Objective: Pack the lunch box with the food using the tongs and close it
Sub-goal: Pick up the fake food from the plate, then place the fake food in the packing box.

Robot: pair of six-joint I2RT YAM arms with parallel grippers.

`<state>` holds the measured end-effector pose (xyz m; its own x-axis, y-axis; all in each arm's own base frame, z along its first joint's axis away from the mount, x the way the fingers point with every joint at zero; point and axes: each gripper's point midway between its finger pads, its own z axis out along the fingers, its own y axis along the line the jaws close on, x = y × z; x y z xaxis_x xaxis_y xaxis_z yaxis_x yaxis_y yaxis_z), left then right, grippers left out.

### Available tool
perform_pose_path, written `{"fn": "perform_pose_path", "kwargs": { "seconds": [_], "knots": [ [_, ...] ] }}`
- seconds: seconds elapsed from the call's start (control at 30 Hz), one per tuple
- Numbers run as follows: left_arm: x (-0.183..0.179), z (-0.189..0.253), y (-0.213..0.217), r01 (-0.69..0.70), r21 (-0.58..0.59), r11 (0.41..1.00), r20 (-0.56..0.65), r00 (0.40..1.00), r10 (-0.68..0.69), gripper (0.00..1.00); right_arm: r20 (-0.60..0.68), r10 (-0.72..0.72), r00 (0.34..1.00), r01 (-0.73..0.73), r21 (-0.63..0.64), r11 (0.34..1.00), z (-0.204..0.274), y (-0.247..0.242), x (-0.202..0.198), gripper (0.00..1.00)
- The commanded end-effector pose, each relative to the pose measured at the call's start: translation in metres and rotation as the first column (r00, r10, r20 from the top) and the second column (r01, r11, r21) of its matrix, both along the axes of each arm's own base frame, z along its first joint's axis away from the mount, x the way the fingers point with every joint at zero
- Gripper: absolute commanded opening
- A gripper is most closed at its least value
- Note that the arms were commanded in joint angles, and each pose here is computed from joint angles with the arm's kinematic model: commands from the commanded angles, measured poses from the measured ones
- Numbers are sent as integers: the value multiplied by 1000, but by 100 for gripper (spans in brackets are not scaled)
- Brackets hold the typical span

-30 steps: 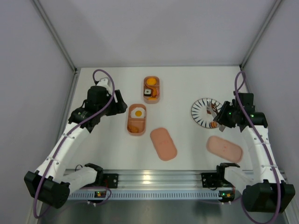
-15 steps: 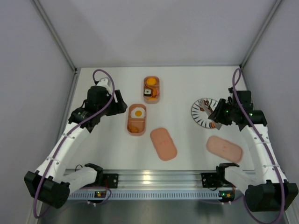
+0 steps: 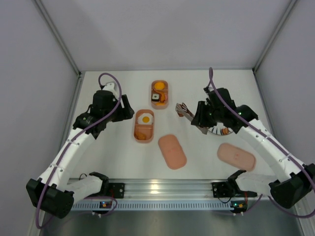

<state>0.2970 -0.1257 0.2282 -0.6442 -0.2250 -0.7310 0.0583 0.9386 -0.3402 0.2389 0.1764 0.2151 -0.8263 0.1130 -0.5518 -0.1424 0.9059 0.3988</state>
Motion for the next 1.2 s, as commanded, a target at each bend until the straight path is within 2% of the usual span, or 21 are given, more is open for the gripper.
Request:
{"fn": "perform_pose_path", "kwargs": {
  "seconds": [0.0, 0.27, 0.67, 1.17],
  "knots": [
    [9, 10, 1, -14, -11, 1000, 48, 999, 14, 74, 117, 21, 993, -30, 73, 997, 35, 39, 18, 6],
    [7, 10, 4, -24, 2, 1000, 48, 999, 24, 74, 125, 172, 977, -182, 67, 981, 40, 115, 12, 5],
    [6, 9, 6, -26, 8, 1000, 47, 999, 26, 74, 107, 252, 962, -255, 19, 967, 23, 161, 6, 6],
    [4, 16, 11, -34, 33, 999, 58, 998, 32, 74, 73, 280, 957, -281, -7, 960, 1, 194, 19, 4]
  ]
}}
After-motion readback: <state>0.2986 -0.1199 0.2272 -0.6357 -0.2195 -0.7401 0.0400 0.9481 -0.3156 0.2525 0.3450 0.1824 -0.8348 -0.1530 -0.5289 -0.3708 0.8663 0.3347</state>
